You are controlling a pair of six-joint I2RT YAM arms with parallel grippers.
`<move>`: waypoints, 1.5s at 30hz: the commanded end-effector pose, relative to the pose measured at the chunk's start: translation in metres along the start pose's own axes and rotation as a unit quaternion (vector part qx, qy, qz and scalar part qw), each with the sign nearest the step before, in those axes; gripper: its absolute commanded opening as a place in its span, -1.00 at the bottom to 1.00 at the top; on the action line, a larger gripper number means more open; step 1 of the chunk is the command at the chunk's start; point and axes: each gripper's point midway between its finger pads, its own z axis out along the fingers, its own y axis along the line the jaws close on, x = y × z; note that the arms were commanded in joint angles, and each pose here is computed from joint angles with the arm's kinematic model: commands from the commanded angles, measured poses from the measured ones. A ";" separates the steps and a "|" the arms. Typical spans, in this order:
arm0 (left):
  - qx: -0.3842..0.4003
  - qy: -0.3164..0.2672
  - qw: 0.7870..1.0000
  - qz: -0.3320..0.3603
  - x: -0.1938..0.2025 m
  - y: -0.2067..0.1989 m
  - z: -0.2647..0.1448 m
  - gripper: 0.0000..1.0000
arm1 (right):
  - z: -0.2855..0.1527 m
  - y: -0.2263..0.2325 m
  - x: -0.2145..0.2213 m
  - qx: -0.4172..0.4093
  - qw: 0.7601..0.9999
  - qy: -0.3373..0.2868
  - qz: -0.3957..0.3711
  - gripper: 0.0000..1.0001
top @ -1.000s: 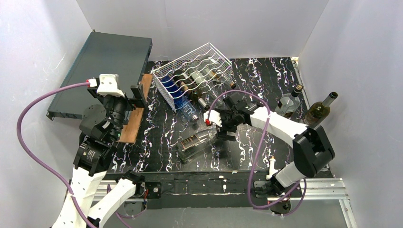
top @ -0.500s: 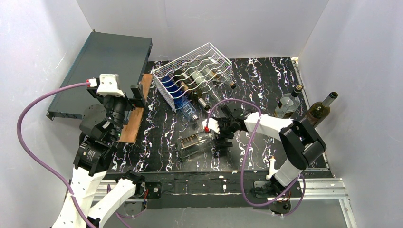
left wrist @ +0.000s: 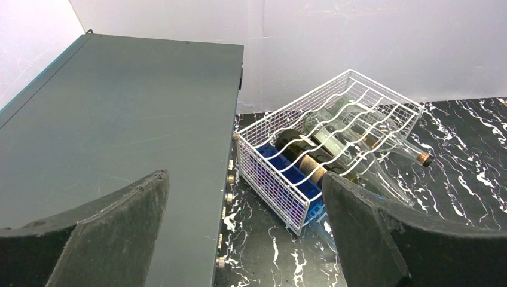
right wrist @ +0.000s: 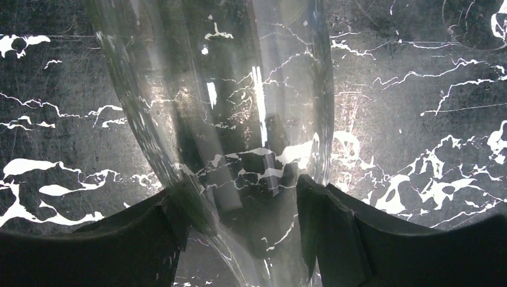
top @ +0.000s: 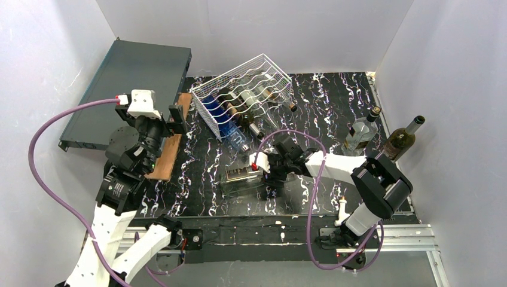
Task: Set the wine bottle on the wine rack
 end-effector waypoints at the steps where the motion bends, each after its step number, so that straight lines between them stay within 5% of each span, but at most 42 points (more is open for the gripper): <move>1: 0.003 -0.005 1.000 -0.007 -0.003 -0.003 0.004 0.99 | 0.003 0.022 0.006 -0.014 1.000 0.014 -0.001 0.20; 10: -0.001 0.001 1.000 -0.004 0.002 -0.003 0.007 0.99 | 0.006 0.035 -0.004 0.009 0.999 0.014 0.041 -0.53; 18: -0.008 -0.001 1.000 -0.006 0.002 0.000 0.007 0.99 | -0.013 0.051 -0.022 0.033 0.994 0.015 0.104 -0.46; 27: -0.011 0.006 1.000 -0.002 0.008 -0.001 0.013 0.99 | -0.029 0.068 -0.056 0.009 0.956 0.044 0.290 -0.79; 31: -0.008 0.006 1.000 -0.004 0.007 -0.002 0.012 0.99 | -0.043 0.073 -0.089 -0.015 0.948 -0.024 0.318 -0.90; 35: -0.012 0.001 1.000 -0.006 0.005 0.000 0.010 0.99 | -0.045 0.067 -0.135 -0.044 0.913 -0.066 0.401 -0.97; 39: -0.017 -0.009 1.000 -0.007 0.000 0.004 0.005 0.99 | -0.081 0.056 -0.175 -0.034 0.913 -0.150 0.377 -0.97; 45: -0.023 -0.017 1.000 -0.010 -0.002 0.007 0.001 0.99 | -0.121 0.037 -0.221 -0.097 0.859 -0.258 0.432 -0.97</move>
